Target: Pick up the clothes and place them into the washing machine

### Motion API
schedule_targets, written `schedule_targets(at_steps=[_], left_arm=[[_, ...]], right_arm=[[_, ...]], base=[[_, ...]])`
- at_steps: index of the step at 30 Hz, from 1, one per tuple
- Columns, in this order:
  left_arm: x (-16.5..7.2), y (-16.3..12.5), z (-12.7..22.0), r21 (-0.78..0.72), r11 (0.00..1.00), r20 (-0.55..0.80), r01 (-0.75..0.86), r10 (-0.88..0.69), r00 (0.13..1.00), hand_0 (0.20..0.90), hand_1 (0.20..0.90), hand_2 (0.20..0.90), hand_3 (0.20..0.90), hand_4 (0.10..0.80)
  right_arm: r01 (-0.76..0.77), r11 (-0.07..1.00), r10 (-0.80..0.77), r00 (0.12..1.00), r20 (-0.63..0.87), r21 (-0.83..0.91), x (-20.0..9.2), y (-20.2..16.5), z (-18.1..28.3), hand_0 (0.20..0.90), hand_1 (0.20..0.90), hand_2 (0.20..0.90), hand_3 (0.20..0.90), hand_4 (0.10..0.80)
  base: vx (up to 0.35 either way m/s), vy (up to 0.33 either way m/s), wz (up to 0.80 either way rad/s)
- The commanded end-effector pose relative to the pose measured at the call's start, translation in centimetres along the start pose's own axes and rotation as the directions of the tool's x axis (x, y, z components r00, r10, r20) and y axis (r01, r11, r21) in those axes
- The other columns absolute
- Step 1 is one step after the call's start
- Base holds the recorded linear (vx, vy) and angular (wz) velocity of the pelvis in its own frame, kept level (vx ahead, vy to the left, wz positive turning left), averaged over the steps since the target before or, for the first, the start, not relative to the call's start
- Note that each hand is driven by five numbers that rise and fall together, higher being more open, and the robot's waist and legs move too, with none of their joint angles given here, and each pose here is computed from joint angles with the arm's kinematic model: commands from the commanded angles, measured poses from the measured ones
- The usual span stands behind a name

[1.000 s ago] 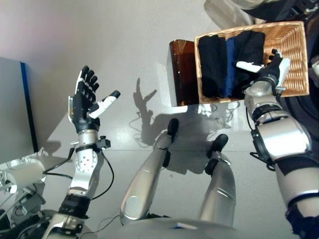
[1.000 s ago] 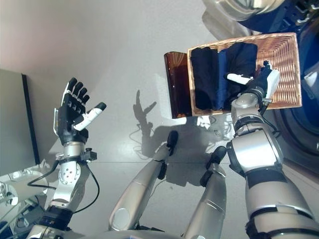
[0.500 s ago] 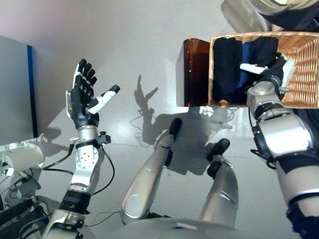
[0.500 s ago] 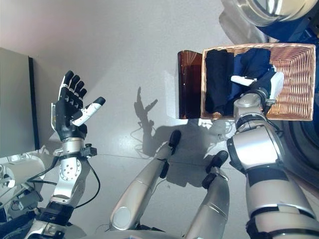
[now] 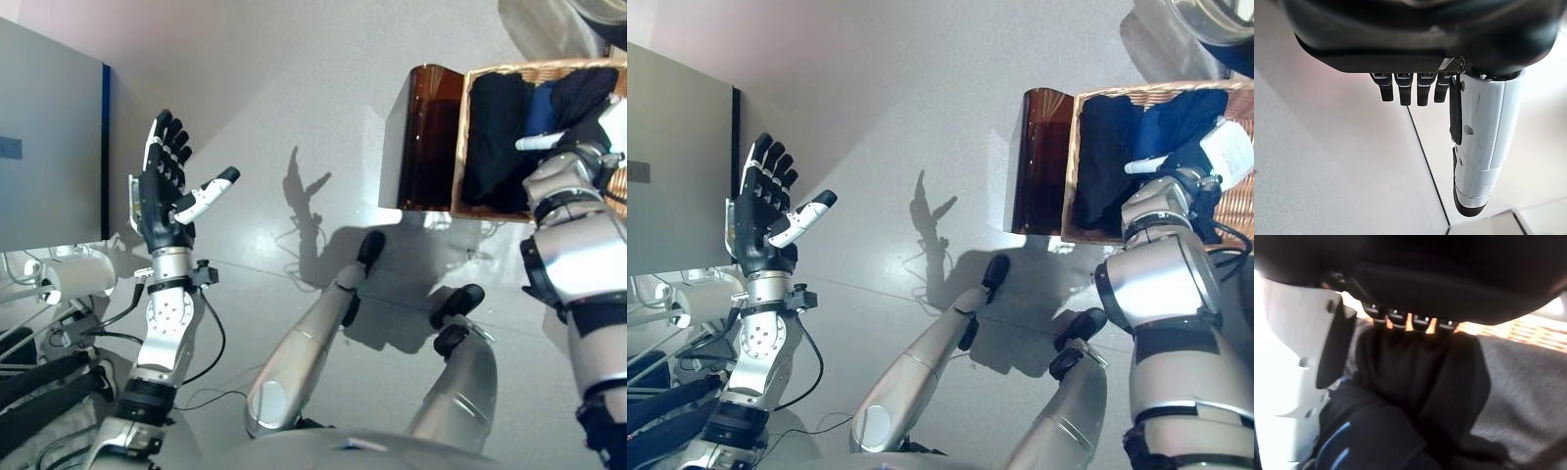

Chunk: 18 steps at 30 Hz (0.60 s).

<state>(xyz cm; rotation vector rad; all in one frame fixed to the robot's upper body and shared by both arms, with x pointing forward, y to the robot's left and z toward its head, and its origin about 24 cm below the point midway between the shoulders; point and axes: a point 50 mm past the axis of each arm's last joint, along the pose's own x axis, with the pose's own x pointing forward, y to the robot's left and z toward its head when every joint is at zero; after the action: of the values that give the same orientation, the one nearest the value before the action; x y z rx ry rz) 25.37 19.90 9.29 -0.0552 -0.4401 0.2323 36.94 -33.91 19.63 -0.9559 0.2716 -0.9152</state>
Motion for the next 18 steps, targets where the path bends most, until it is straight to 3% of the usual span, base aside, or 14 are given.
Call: schedule_targets(at_steps=[1,15,18], left_arm=[[1.2,1.5,3.8,-0.044,0.995,0.211,-0.088,0.095,0.973,0.900,0.900,0.900,0.900,0.800],[0.7,2.2,3.3,-0.035,0.995,0.177,-0.088,0.093,0.980,0.900,0.900,0.900,0.900,0.800],[0.6,2.8,2.8,-0.031,0.994,0.157,-0.109,0.113,0.981,0.900,0.900,0.900,0.900,0.800]], right_arm=[[0.028,0.991,-0.012,0.993,0.121,-0.129,0.4,-1.1,1.9,0.200,0.200,0.200,0.200,0.300],[0.017,0.999,-0.010,0.986,0.169,-0.036,-0.1,-1.0,4.1,0.200,0.200,0.200,0.200,0.300],[0.022,0.996,-0.037,0.984,0.172,0.086,-0.2,-1.3,4.8,0.200,0.200,0.200,0.200,0.300]], base=[[-0.014,-0.015,-0.11],[-0.014,-0.006,-0.02],[-0.035,-0.004,-0.04]])
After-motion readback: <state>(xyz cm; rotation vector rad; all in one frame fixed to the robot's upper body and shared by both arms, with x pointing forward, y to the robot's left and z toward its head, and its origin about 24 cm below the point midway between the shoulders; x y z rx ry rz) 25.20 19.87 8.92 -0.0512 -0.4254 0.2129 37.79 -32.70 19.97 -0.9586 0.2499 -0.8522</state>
